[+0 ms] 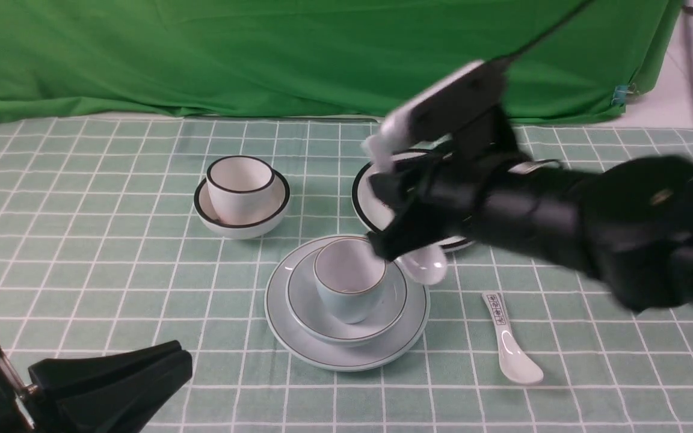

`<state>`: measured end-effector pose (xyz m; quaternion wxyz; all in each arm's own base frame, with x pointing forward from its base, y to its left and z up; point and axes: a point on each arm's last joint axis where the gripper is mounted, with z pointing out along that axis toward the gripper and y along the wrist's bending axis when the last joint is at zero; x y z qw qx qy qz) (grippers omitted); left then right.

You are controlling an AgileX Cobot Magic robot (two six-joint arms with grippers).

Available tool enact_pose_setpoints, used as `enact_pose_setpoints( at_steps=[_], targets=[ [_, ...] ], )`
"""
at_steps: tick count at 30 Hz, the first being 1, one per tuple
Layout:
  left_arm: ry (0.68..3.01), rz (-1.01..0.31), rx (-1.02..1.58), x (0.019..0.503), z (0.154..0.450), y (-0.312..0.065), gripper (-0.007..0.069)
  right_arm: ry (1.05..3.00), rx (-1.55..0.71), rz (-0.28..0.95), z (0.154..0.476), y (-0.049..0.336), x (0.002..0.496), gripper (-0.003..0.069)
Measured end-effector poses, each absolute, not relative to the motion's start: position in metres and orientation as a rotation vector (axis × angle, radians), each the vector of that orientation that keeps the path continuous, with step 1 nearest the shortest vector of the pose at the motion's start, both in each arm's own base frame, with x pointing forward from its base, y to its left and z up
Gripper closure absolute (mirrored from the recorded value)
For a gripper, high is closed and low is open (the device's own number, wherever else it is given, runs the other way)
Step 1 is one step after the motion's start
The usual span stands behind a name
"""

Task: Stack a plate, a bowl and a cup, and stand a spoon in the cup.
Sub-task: Use the right arm to put the blue soup spoon into the blue teacup in the middle

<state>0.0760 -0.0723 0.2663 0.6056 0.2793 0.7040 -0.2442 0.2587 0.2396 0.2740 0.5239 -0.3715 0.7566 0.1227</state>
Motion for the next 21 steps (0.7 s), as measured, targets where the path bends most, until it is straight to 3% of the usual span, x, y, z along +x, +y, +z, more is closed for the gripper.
enact_pose_setpoints(
  at_steps=[3,8,21],
  targets=[
    [1.621,-0.564,0.645,0.076,0.267,-0.072,0.0613,1.71,-1.027,0.276,0.275,0.269,0.246,0.0493],
    [1.62,-0.56,0.65,0.076,0.267,-0.072,0.0612,1.692,-1.054,0.316,0.282,0.273,0.244,0.0493],
    [1.622,-0.559,0.651,0.076,0.267,-0.072,0.0608,2.089,-1.066,0.779,0.27,0.234,0.25,0.0493]
  ],
)
